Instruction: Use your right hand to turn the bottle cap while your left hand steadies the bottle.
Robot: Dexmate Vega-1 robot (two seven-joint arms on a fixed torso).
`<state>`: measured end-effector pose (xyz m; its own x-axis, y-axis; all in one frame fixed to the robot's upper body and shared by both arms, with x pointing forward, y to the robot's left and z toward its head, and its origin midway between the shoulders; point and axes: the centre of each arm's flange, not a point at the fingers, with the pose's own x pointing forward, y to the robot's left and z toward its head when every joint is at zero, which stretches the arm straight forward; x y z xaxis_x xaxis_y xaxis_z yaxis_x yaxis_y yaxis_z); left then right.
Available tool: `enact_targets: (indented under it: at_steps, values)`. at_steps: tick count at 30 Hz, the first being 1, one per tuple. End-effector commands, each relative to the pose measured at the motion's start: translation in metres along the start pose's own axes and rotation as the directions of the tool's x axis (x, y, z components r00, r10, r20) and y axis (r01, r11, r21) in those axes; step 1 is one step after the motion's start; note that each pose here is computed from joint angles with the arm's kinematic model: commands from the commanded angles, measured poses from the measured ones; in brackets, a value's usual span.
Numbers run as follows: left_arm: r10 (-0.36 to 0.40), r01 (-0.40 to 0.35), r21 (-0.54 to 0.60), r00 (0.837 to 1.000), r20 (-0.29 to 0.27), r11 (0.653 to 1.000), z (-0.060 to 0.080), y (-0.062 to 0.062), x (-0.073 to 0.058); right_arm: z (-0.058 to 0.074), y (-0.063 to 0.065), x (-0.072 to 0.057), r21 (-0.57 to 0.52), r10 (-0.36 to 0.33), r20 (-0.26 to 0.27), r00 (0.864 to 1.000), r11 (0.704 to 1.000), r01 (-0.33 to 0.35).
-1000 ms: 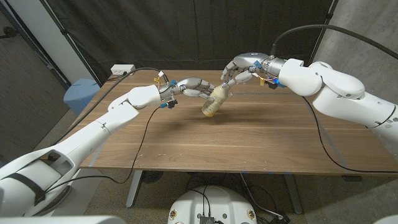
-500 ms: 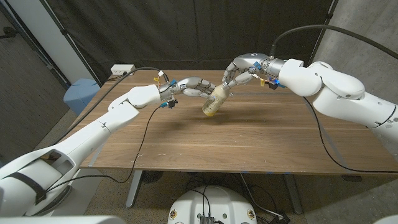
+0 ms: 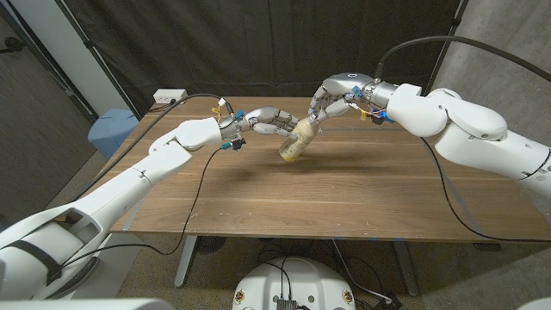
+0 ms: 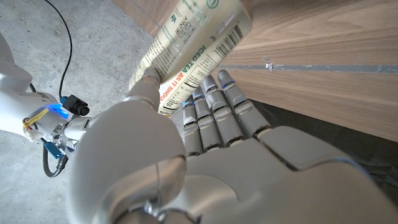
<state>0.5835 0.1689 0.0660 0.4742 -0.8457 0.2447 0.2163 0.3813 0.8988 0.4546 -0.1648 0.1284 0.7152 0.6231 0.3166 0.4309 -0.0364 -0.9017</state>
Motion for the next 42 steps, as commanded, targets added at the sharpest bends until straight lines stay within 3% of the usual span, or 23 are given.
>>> enact_targets:
  at_steps: [1,19,28,42]
  values:
    - [-0.041,0.042,-0.091,0.999,0.010,0.995,-0.007,0.003,0.001,0.003,0.003,-0.004,-0.072,-0.055,0.065,0.996,0.996,0.060]
    - [-0.109,0.112,-0.185,0.994,0.026,0.976,-0.016,0.008,0.008,0.003,0.006,-0.005,-0.154,-0.111,0.156,0.981,0.979,0.135]
    - [-0.145,0.151,-0.230,0.989,0.040,0.961,-0.021,0.013,0.011,0.003,0.007,-0.005,-0.211,-0.159,0.232,0.960,0.955,0.210]
    - [-0.213,0.221,-0.274,0.975,0.057,0.936,-0.028,0.017,0.018,0.005,0.008,-0.005,-0.277,-0.160,0.319,0.934,0.927,0.254]
